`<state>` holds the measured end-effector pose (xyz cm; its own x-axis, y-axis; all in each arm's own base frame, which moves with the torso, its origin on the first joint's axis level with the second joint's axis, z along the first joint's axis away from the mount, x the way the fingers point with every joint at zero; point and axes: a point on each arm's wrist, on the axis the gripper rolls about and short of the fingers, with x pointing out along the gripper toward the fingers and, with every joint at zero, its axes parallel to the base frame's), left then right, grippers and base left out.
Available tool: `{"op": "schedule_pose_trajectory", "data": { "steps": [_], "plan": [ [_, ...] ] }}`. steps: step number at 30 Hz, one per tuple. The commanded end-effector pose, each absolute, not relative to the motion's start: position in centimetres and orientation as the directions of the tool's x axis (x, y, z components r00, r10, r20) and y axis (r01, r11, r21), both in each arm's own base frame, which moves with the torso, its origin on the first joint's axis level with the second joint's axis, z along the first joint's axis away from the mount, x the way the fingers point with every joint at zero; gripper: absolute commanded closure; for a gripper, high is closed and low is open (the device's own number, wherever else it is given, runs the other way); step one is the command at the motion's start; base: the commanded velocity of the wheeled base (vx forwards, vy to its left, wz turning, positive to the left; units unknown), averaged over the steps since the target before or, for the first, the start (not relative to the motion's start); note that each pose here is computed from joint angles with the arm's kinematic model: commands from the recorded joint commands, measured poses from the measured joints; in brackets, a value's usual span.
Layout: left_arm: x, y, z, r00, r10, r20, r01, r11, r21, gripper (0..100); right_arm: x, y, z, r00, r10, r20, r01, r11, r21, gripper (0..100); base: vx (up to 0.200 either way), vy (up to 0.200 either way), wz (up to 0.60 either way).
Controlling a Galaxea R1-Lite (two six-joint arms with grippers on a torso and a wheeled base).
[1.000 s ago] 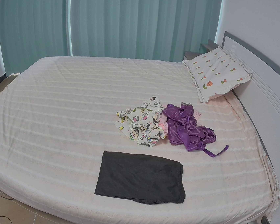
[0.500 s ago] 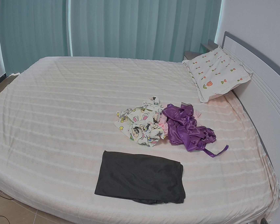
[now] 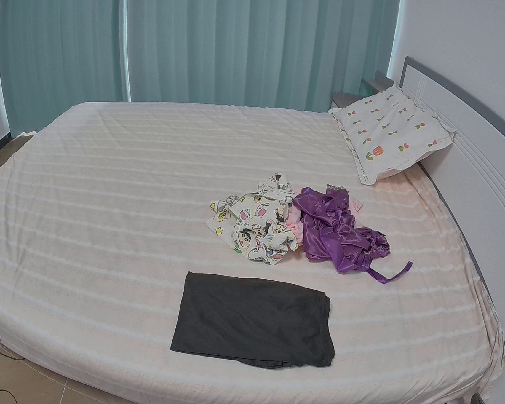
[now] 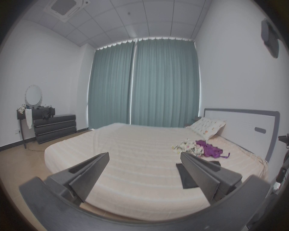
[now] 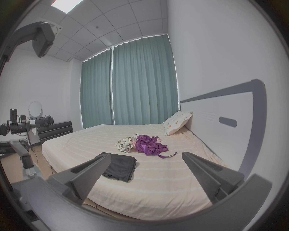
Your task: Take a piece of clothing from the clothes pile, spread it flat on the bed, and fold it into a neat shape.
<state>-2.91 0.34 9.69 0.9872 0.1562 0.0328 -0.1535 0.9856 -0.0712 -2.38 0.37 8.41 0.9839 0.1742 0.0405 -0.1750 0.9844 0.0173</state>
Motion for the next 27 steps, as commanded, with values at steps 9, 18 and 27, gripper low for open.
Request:
{"op": "schedule_pose_trajectory", "data": {
  "steps": [9,18,27],
  "plan": [
    [-2.28,0.03,7.56,1.000,0.018,0.002,-0.018,1.000,-0.002,0,-2.33,0.29,8.32,0.988,0.136,0.074,-0.123,0.980,-0.158,0,0.000,0.000,0.00],
    [-2.28,0.03,7.56,1.000,0.017,0.002,-0.017,1.000,0.000,0,-2.32,0.16,8.30,0.994,0.081,0.070,-0.065,0.977,-0.204,0,0.000,0.000,0.00],
    [-2.28,0.03,7.56,1.000,0.017,0.002,-0.017,1.000,0.000,0,-2.29,0.14,7.77,0.997,0.074,0.021,-0.072,0.996,-0.057,0,0.000,0.000,0.00]
  ]
}}
